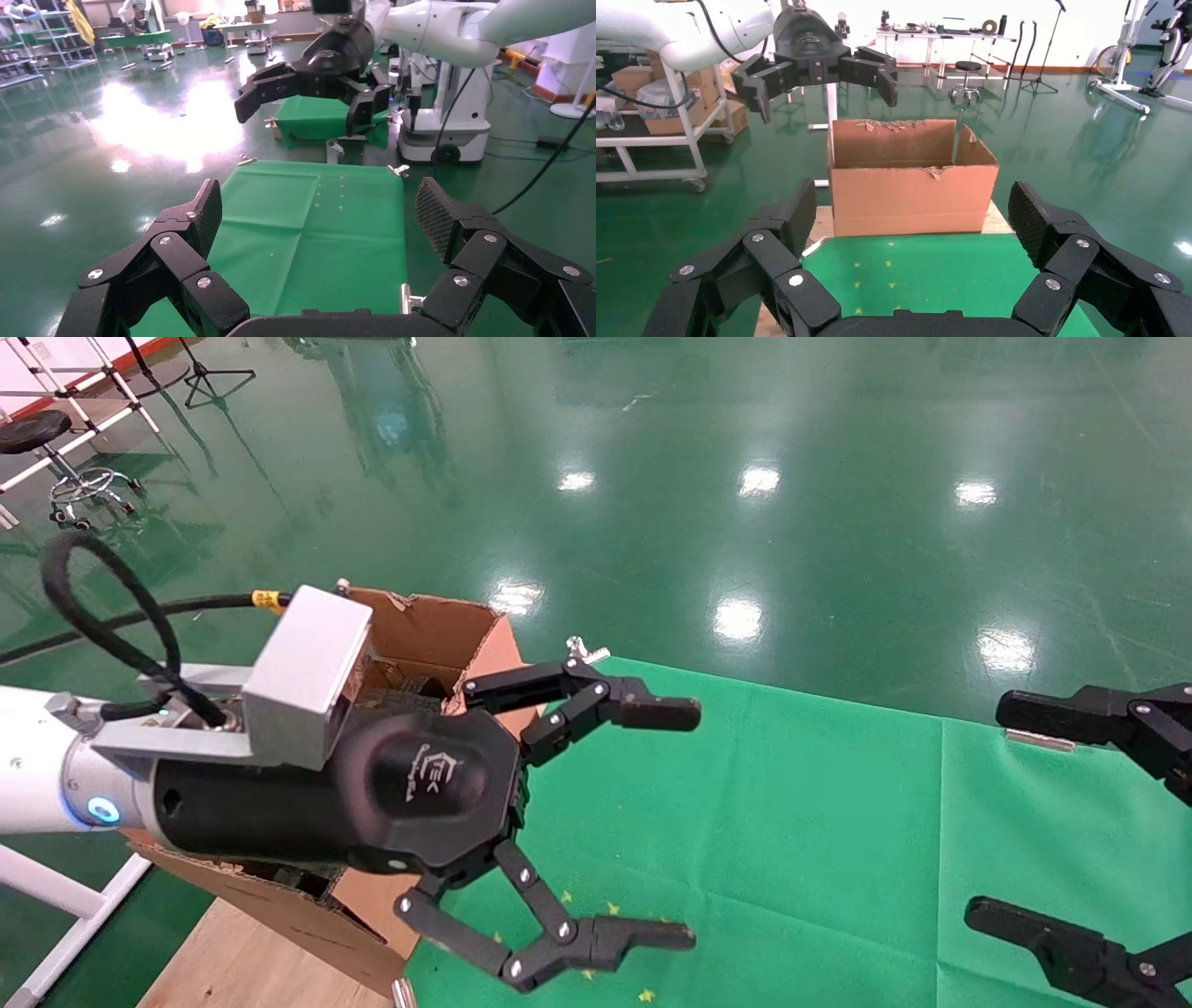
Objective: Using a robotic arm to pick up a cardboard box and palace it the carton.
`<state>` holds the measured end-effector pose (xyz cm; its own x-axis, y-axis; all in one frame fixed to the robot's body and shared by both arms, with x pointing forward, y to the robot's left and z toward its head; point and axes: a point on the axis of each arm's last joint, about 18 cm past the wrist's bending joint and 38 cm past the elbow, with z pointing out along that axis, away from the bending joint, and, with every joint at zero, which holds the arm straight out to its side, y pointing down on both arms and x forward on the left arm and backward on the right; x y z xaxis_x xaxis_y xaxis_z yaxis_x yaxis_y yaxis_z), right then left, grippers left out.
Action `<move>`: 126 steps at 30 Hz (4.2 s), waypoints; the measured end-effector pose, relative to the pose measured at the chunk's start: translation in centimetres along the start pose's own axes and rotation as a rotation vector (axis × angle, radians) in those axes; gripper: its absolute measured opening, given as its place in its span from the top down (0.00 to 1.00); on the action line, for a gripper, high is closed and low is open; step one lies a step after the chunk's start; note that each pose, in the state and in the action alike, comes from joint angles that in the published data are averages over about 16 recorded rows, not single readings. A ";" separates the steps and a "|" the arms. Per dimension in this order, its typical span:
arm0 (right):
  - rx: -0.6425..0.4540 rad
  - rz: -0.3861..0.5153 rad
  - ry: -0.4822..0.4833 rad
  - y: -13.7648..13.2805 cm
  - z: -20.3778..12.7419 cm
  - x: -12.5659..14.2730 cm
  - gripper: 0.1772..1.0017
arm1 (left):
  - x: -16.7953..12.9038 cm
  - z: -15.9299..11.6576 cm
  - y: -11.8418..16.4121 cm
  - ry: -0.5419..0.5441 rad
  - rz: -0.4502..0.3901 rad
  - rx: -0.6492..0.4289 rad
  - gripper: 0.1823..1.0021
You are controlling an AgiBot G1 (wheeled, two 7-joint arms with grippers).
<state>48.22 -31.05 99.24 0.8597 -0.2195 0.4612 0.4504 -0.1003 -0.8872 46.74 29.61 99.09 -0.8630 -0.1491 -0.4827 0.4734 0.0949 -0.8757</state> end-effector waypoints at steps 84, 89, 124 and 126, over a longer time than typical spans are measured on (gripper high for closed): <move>0.000 0.000 0.000 0.0 0.0 0.0 0.00 | -0.9 -0.3 0.3 -0.032 -0.007 -0.021 0.00; 0.000 0.000 0.000 0.0 0.0 0.0 0.00 | -0.9 -0.3 0.3 -0.032 -0.007 -0.021 0.00; 0.000 0.000 0.000 0.0 0.0 0.0 0.00 | -0.9 -0.3 0.3 -0.032 -0.007 -0.020 0.00; 0.000 0.000 0.000 0.0 0.0 0.0 0.00 | -0.9 -0.3 0.3 -0.032 -0.007 -0.020 0.00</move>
<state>48.22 -31.05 99.24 0.8597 -0.2197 0.4612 0.4503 -0.1004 -0.8872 47.61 30.05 99.22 -0.8602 -0.1811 -0.4767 0.4631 0.1137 -0.8790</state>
